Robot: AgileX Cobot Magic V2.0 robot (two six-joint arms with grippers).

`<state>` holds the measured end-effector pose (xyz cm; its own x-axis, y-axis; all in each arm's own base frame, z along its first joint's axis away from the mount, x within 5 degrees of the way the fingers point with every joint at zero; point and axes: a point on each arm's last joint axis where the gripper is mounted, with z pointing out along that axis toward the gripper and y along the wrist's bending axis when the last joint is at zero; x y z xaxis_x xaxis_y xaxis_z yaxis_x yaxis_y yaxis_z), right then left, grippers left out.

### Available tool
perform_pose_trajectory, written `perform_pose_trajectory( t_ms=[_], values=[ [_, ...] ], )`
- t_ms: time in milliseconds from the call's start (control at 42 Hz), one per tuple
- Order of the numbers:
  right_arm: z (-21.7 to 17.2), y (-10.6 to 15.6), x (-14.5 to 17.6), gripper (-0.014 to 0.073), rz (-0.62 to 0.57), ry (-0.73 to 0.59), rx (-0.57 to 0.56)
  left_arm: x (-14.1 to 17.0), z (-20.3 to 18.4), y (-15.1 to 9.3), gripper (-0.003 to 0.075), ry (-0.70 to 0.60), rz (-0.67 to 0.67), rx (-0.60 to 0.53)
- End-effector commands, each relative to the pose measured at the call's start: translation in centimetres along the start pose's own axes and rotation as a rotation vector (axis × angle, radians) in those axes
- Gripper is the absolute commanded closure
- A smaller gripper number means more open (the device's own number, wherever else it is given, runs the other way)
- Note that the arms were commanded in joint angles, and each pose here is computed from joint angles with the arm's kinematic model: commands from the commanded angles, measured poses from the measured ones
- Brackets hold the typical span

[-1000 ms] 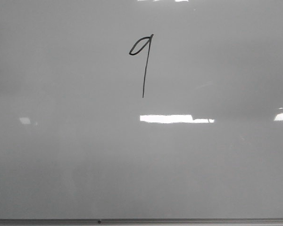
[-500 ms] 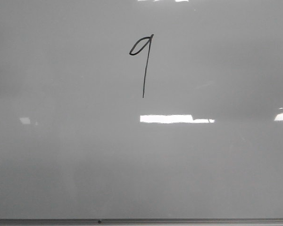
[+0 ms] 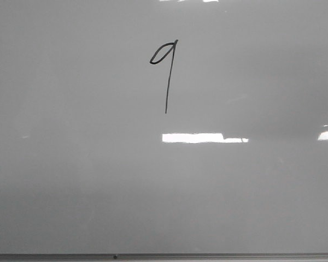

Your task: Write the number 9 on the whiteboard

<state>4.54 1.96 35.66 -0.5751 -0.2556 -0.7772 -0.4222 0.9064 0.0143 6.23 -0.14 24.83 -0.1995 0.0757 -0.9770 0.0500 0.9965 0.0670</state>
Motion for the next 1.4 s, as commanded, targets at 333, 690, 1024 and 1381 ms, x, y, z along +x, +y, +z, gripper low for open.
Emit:
perform_pose_trajectory(
  t_ms=[333,690,1024,1381],
  values=[
    [-0.3,-0.1,-0.9,0.0662,-0.006,-0.066,0.013,3.6,0.1,-0.1,0.0739,-0.301,-0.083,-0.05],
    [-0.3,-0.1,-0.9,0.0662,-0.006,-0.066,0.013,3.7,-0.1,0.0,0.0739,-0.318,-0.091,-0.076],
    [-0.3,-0.1,-0.9,0.0662,-0.006,-0.066,0.013,3.7,-0.1,0.0,0.0739,-0.318,-0.091,-0.076],
    [-0.3,-0.1,-0.9,0.0662,-0.006,-0.066,0.013,3.7,-0.1,0.0,0.0739,-0.318,-0.091,-0.076]
  ],
)
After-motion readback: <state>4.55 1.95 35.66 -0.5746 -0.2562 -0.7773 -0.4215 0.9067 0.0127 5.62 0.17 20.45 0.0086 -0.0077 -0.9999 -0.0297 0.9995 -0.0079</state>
